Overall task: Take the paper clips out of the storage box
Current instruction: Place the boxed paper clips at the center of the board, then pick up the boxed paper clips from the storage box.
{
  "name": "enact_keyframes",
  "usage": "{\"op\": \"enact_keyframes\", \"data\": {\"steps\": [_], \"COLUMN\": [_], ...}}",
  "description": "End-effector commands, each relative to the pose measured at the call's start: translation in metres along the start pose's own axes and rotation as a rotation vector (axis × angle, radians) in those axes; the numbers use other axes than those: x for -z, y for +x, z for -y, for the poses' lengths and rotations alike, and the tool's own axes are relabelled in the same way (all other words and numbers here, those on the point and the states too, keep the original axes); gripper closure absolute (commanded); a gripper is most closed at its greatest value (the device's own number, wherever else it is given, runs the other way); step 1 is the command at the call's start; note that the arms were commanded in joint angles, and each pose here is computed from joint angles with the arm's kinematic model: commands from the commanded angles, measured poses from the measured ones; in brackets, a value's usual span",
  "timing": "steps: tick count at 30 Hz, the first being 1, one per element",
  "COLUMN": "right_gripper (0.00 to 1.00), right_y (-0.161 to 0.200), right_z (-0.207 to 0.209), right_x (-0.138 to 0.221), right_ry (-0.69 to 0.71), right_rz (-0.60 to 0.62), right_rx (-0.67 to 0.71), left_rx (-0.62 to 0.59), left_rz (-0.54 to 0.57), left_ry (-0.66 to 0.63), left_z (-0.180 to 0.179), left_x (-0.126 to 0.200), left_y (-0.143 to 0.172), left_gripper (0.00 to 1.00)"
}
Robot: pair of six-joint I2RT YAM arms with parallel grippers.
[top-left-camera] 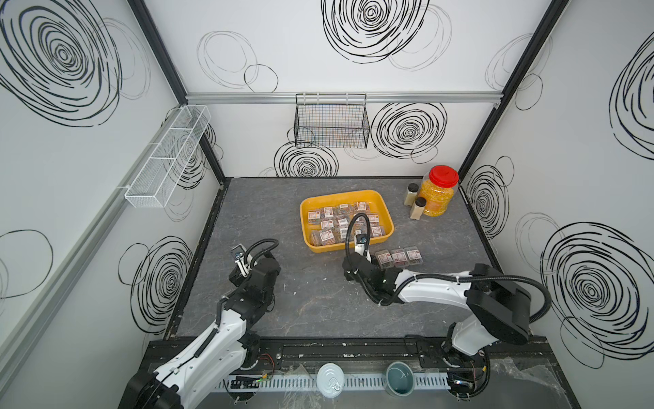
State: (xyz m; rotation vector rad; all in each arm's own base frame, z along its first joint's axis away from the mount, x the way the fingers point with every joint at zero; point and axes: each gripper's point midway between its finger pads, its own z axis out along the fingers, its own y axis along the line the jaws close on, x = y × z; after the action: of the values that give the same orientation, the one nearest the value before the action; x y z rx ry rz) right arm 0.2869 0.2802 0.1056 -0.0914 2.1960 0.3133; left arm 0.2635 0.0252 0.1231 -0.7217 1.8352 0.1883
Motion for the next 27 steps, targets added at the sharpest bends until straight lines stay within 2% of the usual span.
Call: {"op": "enact_keyframes", "data": {"steps": [1,6,9,12,20,27], "right_gripper": [0.38,0.38,0.36,0.33,0.22,0.11], "right_y": [-0.025,-0.051,-0.062,-0.068,-0.059,-0.050], "right_z": [0.018,0.044,0.043,0.039,0.026,0.014], "right_x": [-0.002,-0.019,-0.033,-0.050,-0.089,-0.108], "right_ry": [-0.083,-0.060,-0.083,-0.047,0.025,0.076], "right_rz": [-0.010,-0.040,-0.087,-0.139,-0.257,-0.288], "right_rx": [-0.077,-0.107,-0.098,-0.054,0.017,0.085], "left_rx": [0.032,0.021,0.008,-0.004,-0.039,-0.035], "left_rz": [0.032,0.046,0.054,0.066,0.073,0.083], "left_ry": [-0.005,0.008,0.008,-0.002,-0.013,-0.015], "left_z": [0.002,0.007,0.009,0.011,0.017,0.016], "left_x": [0.002,0.006,0.008,0.011,0.013,0.015], "left_y": [-0.010,-0.011,-0.011,-0.012,-0.012,-0.013], "left_gripper": [0.01,0.01,0.01,0.01,0.01,0.01]}}
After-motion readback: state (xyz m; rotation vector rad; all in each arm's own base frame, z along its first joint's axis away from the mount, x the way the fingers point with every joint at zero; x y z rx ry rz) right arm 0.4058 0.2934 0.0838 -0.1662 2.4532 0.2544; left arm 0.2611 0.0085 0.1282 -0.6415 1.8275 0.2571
